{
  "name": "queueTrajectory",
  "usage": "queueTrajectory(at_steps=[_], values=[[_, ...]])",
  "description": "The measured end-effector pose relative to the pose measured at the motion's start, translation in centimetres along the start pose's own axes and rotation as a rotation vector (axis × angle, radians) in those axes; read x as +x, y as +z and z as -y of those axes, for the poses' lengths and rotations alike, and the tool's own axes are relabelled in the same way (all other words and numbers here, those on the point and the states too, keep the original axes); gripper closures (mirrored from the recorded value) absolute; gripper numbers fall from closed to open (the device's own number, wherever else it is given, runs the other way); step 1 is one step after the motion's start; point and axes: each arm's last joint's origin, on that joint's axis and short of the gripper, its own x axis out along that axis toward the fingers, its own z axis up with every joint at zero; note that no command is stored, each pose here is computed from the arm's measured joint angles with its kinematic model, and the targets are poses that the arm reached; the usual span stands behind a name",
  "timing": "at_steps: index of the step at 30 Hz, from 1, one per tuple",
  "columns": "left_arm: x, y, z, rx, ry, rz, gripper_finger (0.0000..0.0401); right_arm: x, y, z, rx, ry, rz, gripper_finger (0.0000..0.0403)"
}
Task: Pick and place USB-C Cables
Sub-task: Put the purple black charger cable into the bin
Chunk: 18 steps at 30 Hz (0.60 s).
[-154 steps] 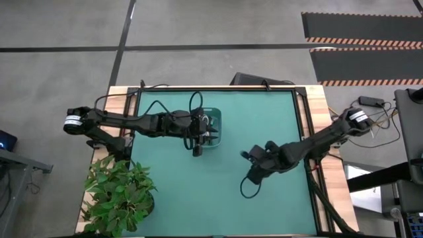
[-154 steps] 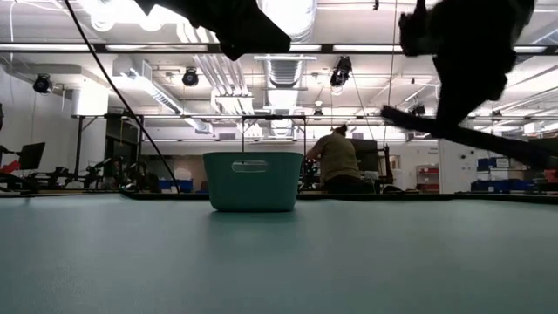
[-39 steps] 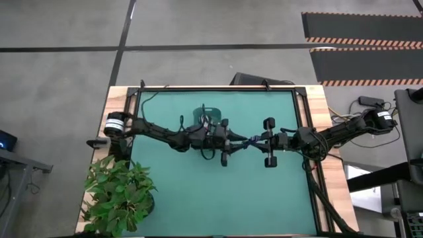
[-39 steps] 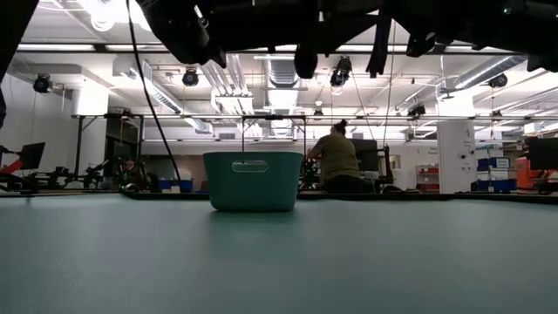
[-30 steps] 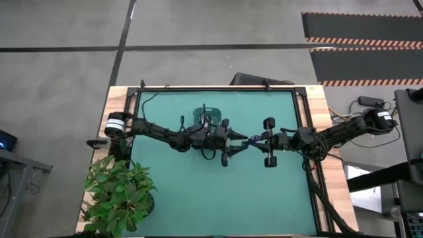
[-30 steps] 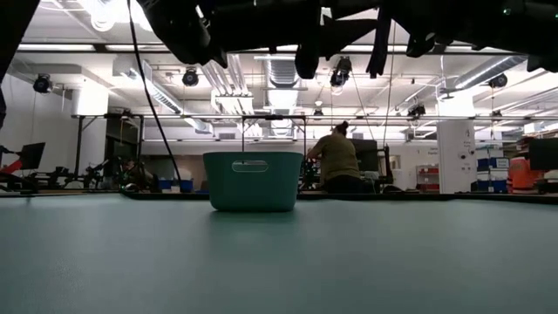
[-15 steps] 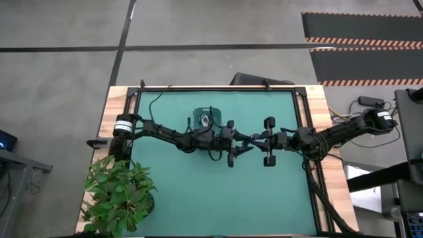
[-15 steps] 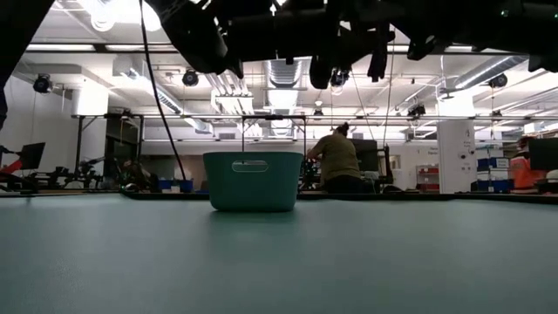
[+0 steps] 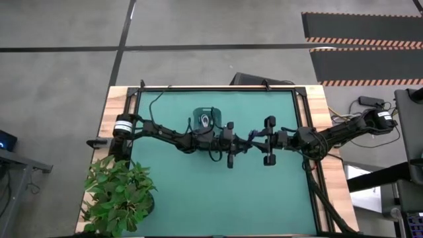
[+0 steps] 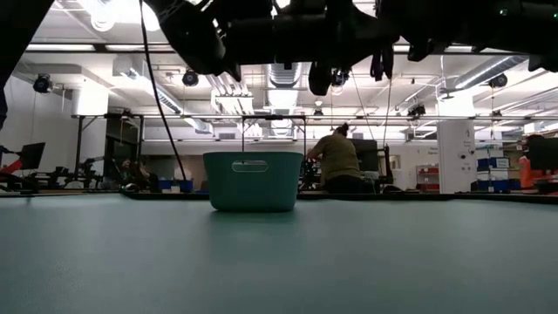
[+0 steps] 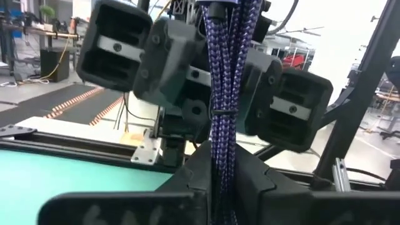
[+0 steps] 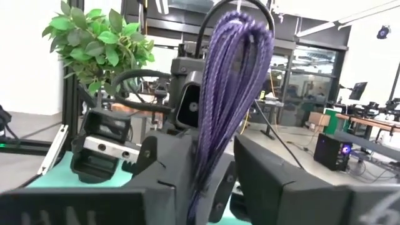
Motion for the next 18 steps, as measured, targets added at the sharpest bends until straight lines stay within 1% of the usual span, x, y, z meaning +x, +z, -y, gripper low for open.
queueTrajectory(at_steps=[4,7,10,15,18], values=[[-0.1,-0.2,0.0,-0.002,0.002,-0.009,0.0382,-0.1,0.2,0.0,0.009,-0.001,0.009,0.027],[-0.1,-0.3,-0.1,-0.004,0.02,-0.041,0.0385,-0.2,0.4,0.1,0.01,-0.001,0.013,0.0258],[-0.3,-0.1,-0.1,-0.013,0.077,-0.083,0.0386,-0.4,0.5,0.2,0.008,-0.002,-0.001,0.025],[-1.0,0.3,-0.2,-0.011,0.2,-0.18,0.0386,-0.9,0.8,0.5,0.003,-0.071,-0.039,0.0248],[-1.6,0.8,-0.3,-0.03,0.289,-0.241,0.0387,-1.4,1.0,0.7,-0.001,-0.101,-0.061,0.0252]])
